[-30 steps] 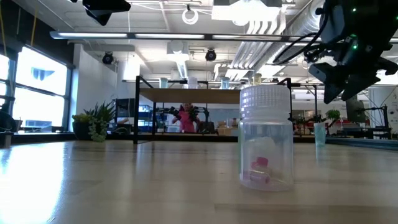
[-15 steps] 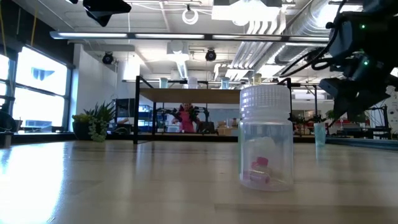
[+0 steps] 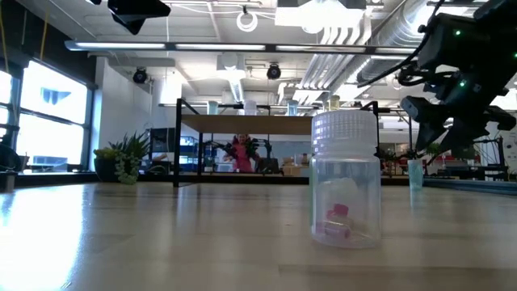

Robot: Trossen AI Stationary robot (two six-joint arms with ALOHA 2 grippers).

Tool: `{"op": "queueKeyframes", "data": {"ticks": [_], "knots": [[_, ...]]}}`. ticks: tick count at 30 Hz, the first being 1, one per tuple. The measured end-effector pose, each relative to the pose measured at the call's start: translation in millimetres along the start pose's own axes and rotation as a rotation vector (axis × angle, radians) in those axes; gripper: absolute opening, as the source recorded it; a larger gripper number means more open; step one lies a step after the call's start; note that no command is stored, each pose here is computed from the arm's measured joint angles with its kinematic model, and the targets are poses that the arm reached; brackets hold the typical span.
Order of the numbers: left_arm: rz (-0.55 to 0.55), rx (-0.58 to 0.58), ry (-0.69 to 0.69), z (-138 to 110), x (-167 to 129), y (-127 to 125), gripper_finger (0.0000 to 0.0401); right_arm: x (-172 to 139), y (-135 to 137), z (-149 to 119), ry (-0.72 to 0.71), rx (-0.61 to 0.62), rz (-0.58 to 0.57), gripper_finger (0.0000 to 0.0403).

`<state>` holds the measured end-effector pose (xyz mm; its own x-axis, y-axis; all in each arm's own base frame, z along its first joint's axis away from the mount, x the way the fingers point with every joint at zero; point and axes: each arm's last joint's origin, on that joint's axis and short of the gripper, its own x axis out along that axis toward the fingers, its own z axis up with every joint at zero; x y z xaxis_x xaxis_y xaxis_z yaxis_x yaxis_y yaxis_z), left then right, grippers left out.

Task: Pick and place medicine bottles onto shelf by color
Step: Put the top green pill bottle on the shelf aligned with the other green pill bottle

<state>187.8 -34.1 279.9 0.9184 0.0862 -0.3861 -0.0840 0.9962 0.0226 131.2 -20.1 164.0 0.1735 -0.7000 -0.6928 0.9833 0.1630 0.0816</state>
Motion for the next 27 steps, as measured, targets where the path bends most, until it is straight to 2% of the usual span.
{"op": "queueKeyframes", "data": {"ticks": [19,27], "knots": [[0.0,0.0,0.0,0.0,0.0,0.0,0.0185,22.2,6.8,6.7,-0.042,0.083,-0.104,0.0208],[0.0,0.0,0.0,0.0,0.0,0.0,0.0185,26.4,8.7,12.6,-0.063,0.079,-0.1,0.0208]]}}
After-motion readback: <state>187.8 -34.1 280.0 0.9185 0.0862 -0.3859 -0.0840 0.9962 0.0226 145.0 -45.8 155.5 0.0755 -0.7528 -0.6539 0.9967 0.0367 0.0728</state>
